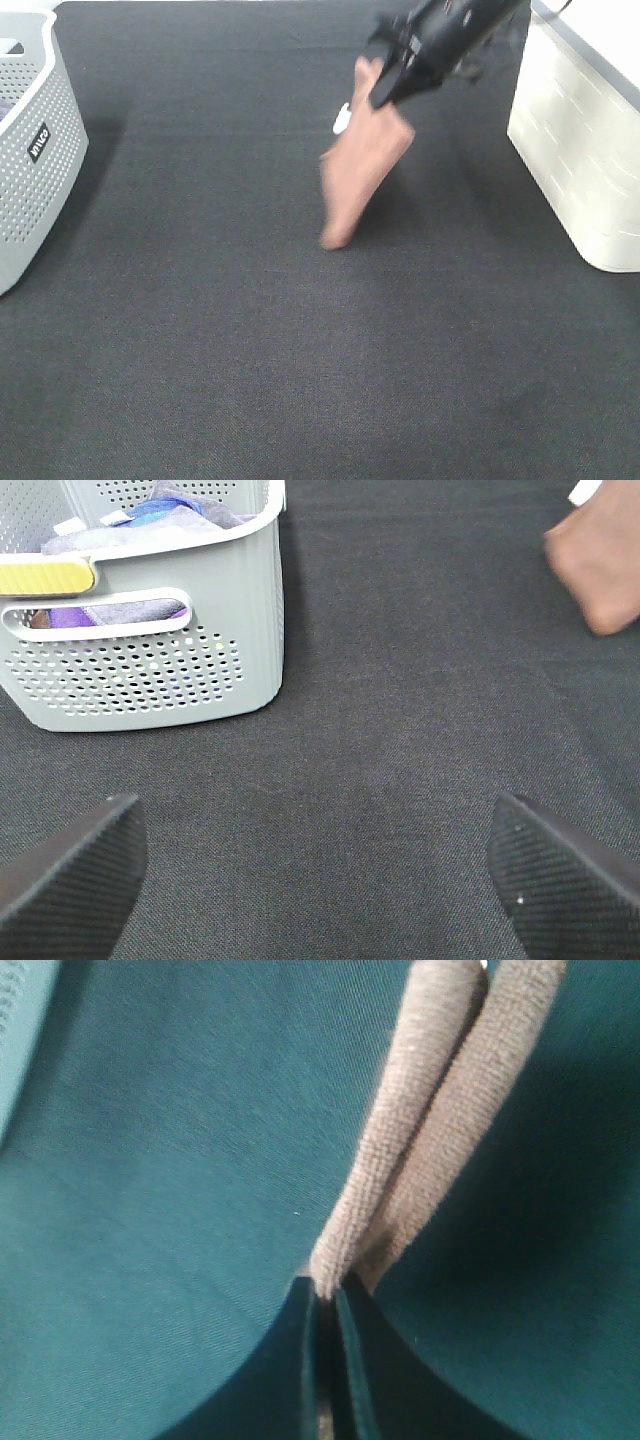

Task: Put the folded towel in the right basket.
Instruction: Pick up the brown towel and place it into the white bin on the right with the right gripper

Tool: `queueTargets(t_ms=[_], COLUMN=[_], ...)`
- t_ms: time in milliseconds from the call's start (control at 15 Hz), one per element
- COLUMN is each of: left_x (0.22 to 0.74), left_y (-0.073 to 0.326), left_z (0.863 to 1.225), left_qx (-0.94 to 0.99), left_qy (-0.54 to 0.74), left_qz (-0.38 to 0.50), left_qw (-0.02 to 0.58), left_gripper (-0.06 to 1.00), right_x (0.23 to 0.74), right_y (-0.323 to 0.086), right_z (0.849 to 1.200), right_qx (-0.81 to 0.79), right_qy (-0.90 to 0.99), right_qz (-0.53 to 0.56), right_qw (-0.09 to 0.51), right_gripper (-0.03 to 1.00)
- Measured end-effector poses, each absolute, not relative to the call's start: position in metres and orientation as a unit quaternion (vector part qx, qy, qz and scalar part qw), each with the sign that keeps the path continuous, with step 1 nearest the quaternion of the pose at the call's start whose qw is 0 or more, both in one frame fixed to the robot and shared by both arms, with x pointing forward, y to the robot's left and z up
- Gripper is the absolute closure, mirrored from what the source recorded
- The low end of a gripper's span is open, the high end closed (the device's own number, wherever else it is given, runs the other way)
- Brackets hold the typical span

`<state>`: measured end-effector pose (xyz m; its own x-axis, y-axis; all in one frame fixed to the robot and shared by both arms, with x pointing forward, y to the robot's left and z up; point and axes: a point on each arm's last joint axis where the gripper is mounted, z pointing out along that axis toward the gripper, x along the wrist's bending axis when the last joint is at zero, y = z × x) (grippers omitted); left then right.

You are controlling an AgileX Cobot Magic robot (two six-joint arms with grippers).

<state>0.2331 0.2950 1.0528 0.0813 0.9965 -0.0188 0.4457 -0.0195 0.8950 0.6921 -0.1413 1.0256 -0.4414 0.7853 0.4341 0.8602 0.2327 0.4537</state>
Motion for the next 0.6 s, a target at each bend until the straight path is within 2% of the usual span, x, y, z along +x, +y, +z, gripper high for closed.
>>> queueTargets(t_ms=[67,133,467,600], left_x=[0.233,0.233,0.233,0.233], left_y=[0.295,0.295,0.295,0.295], left_z=[1.053,1.053,1.053,1.053], left_qx=[0.622,0.622,0.622,0.622], left_qy=[0.58,0.58,0.58,0.58], left_qz=[0.351,0.351,0.351,0.351], left_qw=[0.392,0.392,0.392,0.392], left_gripper=[0.07,0.07,0.07,0.07], right_x=[0.683,0.683,0.641,0.625], right_y=[-0.146,-0.146,-0.174,-0.186], right_z=[1.053,1.053,1.148,1.175], right_qx=[-0.522,-0.522,-0.537,-0.534], right_qy=[-0.785,-0.785,-0.767,-0.762], right_qz=[-0.332,-0.332,-0.338,-0.334], right_qw=[0.032,0.032,-0.098,-0.153], right_gripper=[0.97,0.97,0.97,0.97])
